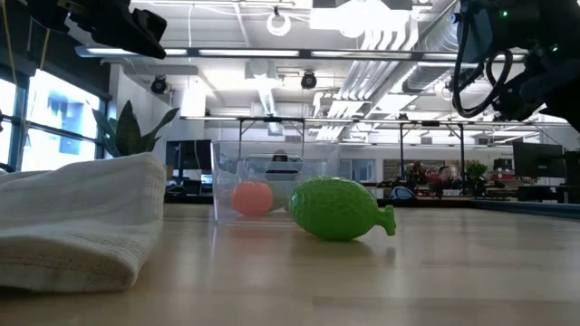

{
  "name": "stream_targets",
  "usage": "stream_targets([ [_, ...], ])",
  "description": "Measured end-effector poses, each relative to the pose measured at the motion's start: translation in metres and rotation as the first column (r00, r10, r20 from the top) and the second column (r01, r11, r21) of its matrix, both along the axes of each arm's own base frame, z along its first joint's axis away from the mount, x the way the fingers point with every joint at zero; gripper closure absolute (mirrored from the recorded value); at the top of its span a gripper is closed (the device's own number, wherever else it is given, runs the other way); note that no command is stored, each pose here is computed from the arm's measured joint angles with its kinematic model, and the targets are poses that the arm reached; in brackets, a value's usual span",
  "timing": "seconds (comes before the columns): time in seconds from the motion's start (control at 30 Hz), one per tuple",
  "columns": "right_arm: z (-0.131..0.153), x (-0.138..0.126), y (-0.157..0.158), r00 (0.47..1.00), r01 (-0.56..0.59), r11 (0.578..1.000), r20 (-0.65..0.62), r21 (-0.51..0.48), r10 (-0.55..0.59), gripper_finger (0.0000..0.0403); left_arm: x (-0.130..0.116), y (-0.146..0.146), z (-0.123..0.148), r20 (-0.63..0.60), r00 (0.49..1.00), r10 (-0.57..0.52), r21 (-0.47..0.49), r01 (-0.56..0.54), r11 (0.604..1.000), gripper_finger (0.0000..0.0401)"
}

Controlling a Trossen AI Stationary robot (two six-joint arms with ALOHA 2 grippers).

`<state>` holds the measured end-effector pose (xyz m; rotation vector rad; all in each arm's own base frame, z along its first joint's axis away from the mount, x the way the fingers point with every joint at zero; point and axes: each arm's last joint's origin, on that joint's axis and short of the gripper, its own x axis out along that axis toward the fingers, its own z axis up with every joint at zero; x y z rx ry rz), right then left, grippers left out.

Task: Pick and placing Produce into tupperware
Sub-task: Put the green watermelon into the transparent bin

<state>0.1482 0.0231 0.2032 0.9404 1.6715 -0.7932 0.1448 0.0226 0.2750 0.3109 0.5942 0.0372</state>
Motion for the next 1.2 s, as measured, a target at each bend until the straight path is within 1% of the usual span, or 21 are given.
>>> stream_targets([
  [0.07,0.0,0.003,0.003,0.999,-0.011,1.0,0.034,0.02,0.011,0.0141,0.0,0.0,0.0,0.0,1.0,0.0,0.0,0.0,1.0,0.0398],
  [0.1,-0.001,0.006,0.004,0.998,0.019,1.0,0.055,0.023,-0.02,0.0141,0.0,0.0,0.0,0.0,1.0,0.0,0.0,0.0,1.0,0.0398],
  [0.17,-0.001,0.009,0.007,0.983,0.173,0.985,0.052,0.025,-0.174,0.0142,0.0,0.0,0.0,0.0,1.0,0.0,0.0,0.0,1.0,0.0398],
  [0.23,-0.001,0.011,0.01,0.944,0.33,0.944,0.027,0.013,-0.33,0.0142,0.0,0.0,0.0,0.0,1.0,0.001,0.0,-0.001,1.0,0.0398],
  [0.27,-0.001,0.01,0.012,0.925,0.379,0.926,0.019,-0.001,-0.378,0.0142,0.0,0.0,0.0,0.0,1.0,0.0,0.0,0.0,1.0,0.0398],
  [0.47,-0.001,0.001,0.021,0.835,0.541,0.827,-0.023,-0.154,-0.55,0.0142,0.0,0.0,0.0,0.0,1.0,0.0,0.0,0.0,1.0,0.0398],
  [0.53,-0.001,-0.001,0.023,0.816,0.564,0.804,-0.017,-0.188,-0.577,0.0142,0.0,0.0,0.0,0.0,1.0,0.0,0.0,0.0,1.0,0.0398],
  [0.63,-0.001,-0.004,0.025,0.772,0.615,0.745,0.005,-0.258,-0.635,0.0142,0.0,0.0,0.0,0.0,1.0,0.0,0.0,0.0,1.0,0.0398],
  [0.73,-0.001,-0.005,0.026,0.736,0.654,0.703,0.025,-0.279,-0.676,0.0142,0.0,0.0,0.0,0.0,1.0,0.0,0.0,0.0,1.0,0.0398],
  [0.83,-0.003,-0.005,0.029,0.677,0.707,0.624,0.065,-0.332,-0.733,0.0142,0.0,0.0,0.0,0.0,1.0,0.0,0.0,0.0,1.0,0.0398],
  [0.87,-0.004,-0.003,0.029,0.664,0.719,0.606,0.078,-0.34,-0.744,0.0142,0.0,0.0,0.0,0.0,1.0,0.0,0.0,0.0,1.0,0.0398],
  [0.97,-0.01,0.001,0.032,0.66,0.717,0.598,0.071,-0.358,-0.748,0.0142,0.0,0.0,0.0,0.0,1.0,0.0,0.0,0.0,1.0,0.0398],
  [1.2,-0.026,0.01,0.037,0.62,0.703,0.56,-0.008,-0.44,-0.785,0.0142,0.0,0.0,0.0,0.0,1.0,0.0,0.0,0.0,1.0,0.0398],
])
